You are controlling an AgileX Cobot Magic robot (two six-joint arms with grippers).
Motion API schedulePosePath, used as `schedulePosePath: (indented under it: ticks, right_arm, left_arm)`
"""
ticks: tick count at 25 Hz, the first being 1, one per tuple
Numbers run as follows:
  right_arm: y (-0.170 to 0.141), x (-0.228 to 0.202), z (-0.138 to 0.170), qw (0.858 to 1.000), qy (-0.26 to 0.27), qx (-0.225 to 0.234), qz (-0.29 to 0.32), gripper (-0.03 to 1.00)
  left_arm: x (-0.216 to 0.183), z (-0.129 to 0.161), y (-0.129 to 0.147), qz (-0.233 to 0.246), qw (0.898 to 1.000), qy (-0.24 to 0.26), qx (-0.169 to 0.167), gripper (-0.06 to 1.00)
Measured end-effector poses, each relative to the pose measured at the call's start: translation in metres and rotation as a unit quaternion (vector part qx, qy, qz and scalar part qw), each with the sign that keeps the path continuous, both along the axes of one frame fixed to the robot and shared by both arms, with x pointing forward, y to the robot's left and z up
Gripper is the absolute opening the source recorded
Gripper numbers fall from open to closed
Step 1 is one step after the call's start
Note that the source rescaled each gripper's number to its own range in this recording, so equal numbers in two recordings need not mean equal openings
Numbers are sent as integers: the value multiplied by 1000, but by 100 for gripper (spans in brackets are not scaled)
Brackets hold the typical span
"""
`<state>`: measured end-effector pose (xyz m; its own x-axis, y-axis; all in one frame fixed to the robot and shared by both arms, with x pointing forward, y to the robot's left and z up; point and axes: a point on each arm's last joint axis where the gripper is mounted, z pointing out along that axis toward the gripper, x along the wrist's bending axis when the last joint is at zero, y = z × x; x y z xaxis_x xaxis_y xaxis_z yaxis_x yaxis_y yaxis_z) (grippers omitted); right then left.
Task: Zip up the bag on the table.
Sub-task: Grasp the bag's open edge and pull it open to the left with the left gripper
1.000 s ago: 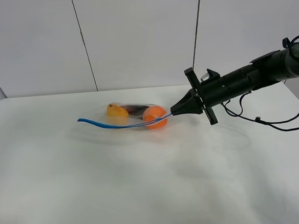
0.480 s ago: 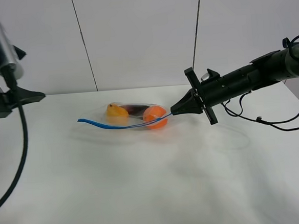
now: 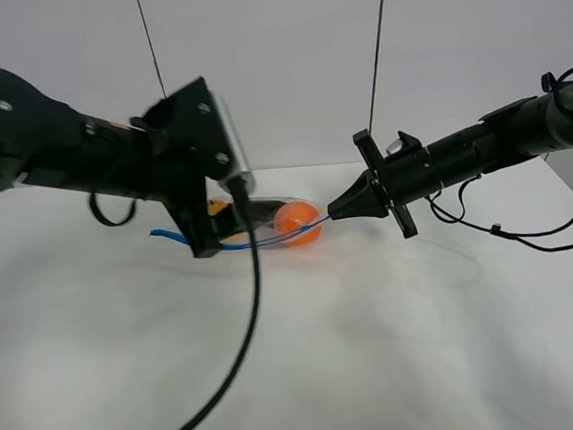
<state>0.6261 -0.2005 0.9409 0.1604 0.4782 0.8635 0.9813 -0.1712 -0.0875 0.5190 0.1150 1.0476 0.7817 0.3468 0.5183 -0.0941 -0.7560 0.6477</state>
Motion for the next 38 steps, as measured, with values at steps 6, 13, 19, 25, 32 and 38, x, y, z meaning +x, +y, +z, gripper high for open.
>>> schedulePosePath:
  ticks: [6,13,19,25,32,38]
  right_arm:
    - [0,0,0,1000,0,0,0,0]
    - [0,0,0,1000,0,0,0,0]
    - [0,0,0,1000,0,0,0,0]
    - [0,0,0,1000,0,0,0,0]
    - [0,0,0,1000,0,0,0,0]
    - [0,0,0,1000,0,0,0,0]
  left_arm:
    - [-2,-45,-58,7,999,-31,7,100]
    - [7,-86,-77,46,995,-75,36,98]
    - [13,-105,-77,62,993,-81,53,65]
    - [14,-105,-78,54,993,-93,57,33]
    - [14,-105,-78,56,993,-92,54,16]
    - [14,-105,-78,61,993,-87,46,15]
